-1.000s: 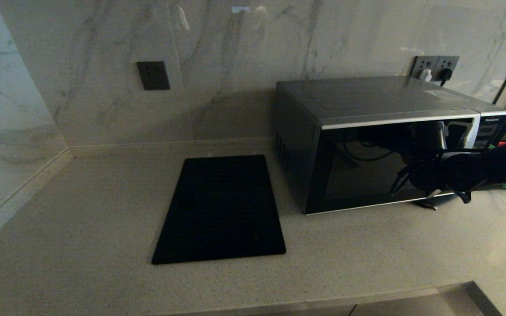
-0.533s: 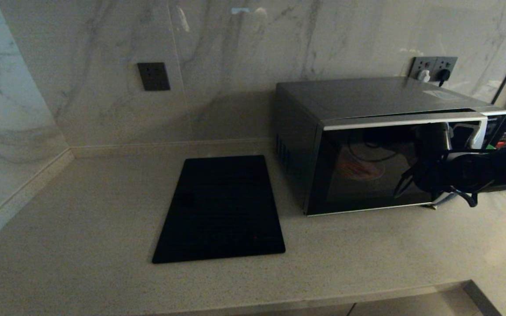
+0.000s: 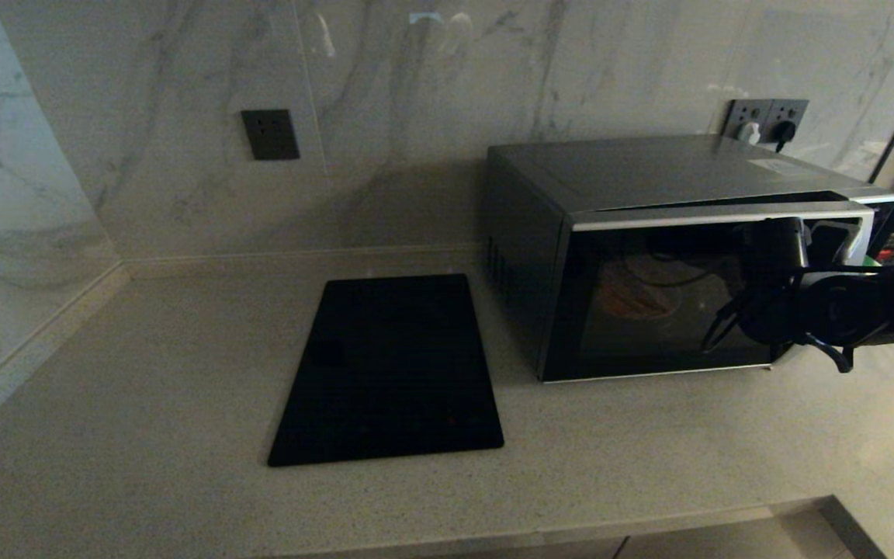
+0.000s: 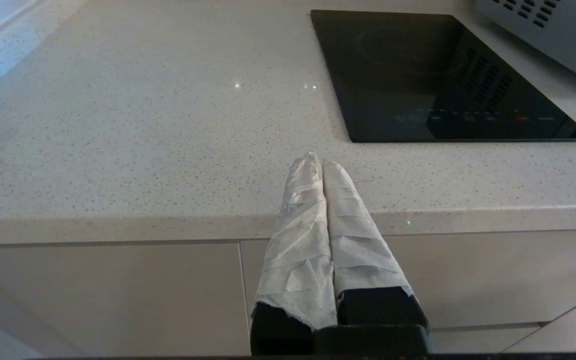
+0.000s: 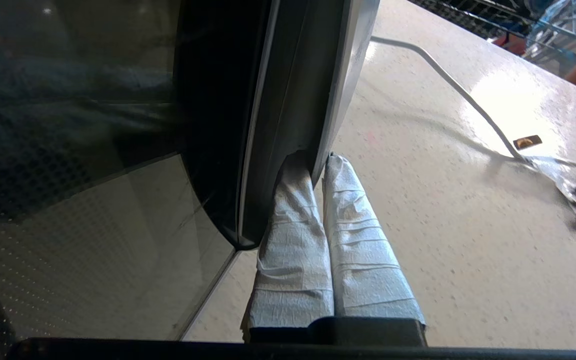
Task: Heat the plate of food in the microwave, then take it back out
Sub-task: Open the microwave oven
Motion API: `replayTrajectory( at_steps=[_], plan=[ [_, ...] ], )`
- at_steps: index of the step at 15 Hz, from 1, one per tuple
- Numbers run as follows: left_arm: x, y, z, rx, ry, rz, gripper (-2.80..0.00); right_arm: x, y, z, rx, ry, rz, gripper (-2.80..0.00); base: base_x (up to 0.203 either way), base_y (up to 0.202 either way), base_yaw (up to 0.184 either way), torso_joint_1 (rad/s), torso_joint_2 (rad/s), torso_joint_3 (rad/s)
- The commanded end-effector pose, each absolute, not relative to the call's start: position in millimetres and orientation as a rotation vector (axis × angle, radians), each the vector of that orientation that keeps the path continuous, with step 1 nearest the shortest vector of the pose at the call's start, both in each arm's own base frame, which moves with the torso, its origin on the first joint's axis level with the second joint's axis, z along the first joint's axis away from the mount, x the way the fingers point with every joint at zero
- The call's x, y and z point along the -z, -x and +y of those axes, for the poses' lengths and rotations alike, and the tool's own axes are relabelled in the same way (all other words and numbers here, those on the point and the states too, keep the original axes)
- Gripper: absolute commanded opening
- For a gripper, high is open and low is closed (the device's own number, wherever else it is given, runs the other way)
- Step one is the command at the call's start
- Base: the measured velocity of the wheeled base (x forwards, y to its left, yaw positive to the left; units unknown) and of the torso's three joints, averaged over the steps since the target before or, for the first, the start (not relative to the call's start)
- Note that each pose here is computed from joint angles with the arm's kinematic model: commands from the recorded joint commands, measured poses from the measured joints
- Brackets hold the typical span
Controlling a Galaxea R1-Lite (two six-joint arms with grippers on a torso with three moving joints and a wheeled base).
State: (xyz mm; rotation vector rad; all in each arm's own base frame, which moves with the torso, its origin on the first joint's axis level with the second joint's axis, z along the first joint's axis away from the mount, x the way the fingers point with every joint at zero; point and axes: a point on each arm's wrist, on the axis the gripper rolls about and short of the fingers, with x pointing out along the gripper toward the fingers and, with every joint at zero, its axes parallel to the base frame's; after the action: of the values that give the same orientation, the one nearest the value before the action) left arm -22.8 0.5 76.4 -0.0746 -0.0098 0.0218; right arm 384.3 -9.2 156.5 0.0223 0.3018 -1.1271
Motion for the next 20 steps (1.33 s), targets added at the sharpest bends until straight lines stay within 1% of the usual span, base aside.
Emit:
replayTrajectory(
  at_steps=[1,8,14,15,20],
  plan=[
    [-76.5,22.7,0.5,-0.023,0.075,-0.009,-2.8,-162.0,-377.5,-1.4,1.107,-0.034,0.288,-2.8,0.0,0.0,0.0,0.0,0.0,0.0],
    [-76.4,22.8,0.5,-0.023,0.075,-0.01,-2.8,-168.7,-359.7,0.8,1.098,-0.036,0.288,-2.8,0.0,0.0,0.0,0.0,0.0,0.0],
    [-76.4,22.7,0.5,-0.023,0.075,-0.009,-2.8,-166.9,-356.3,4.0,1.089,-0.023,0.3,-2.8,0.0,0.0,0.0,0.0,0.0,0.0],
    [-76.5,22.7,0.5,-0.023,0.075,-0.009,-2.8,-168.3,-355.5,5.4,1.085,-0.026,0.296,0.0,0.0,0.0,0.0,0.0,0.0,0.0],
    [-76.4,22.8,0.5,-0.023,0.075,-0.01,-2.8,-179.8,-345.6,10.6,1.066,-0.038,0.273,0.0,0.0,0.0,0.0,0.0,0.0,0.0]
  ],
)
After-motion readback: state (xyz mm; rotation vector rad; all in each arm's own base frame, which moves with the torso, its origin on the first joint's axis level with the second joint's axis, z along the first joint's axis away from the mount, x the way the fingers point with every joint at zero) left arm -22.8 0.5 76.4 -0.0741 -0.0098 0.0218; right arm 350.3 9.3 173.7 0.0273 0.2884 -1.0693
